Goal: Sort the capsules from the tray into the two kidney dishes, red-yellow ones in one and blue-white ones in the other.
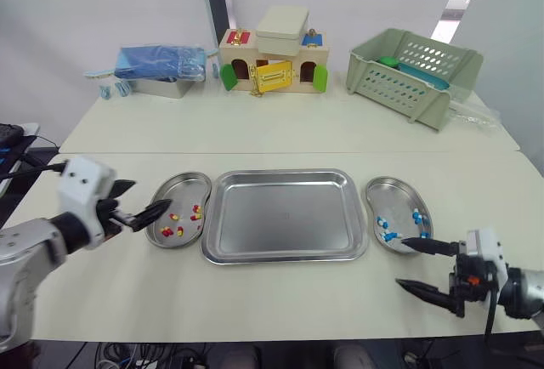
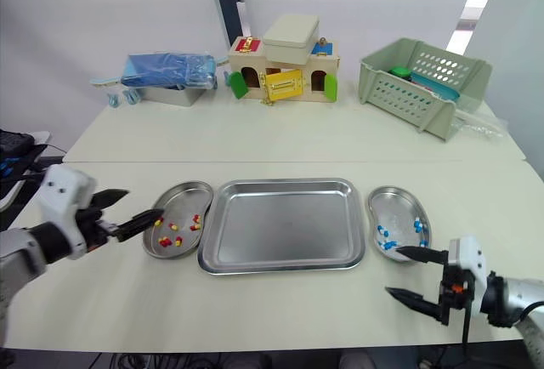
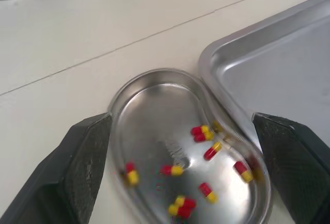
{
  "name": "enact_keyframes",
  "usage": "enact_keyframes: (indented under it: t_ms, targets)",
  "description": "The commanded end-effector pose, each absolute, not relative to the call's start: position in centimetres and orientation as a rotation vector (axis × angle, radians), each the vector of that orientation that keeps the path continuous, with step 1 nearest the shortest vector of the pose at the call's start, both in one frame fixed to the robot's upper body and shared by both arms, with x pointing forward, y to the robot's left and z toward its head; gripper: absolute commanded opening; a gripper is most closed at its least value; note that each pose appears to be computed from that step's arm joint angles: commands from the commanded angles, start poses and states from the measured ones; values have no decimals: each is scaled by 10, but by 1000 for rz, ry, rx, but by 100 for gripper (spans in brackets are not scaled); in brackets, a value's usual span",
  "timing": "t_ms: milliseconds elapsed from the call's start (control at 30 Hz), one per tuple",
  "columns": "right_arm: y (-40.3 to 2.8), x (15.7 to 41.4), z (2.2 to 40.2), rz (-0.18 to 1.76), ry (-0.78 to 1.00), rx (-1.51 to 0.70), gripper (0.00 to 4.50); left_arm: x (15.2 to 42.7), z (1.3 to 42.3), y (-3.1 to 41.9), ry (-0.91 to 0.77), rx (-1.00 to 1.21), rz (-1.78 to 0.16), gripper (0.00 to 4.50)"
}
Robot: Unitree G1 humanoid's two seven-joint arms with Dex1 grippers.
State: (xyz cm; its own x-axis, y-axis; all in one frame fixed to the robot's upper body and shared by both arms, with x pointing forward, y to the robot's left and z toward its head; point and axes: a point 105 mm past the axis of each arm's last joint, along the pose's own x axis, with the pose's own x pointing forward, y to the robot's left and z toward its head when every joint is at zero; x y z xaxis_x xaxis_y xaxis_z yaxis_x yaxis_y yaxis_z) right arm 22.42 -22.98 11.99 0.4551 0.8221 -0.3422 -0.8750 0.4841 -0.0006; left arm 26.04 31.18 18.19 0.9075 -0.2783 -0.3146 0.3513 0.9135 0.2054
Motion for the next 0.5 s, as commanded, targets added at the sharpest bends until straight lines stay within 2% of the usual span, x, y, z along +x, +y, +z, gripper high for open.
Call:
enact_keyframes:
  t_ms: [33, 233, 500]
  targets:
    - [-264, 242, 147, 916, 338, -204, 450, 245, 194, 350, 285, 321, -255, 448]
    - [-314, 259, 156, 741, 418, -209, 450, 228, 184, 400, 342, 357, -145, 448]
    - [-337, 275, 143, 684, 482, -264, 450, 224, 170, 412, 373, 372, -94, 448]
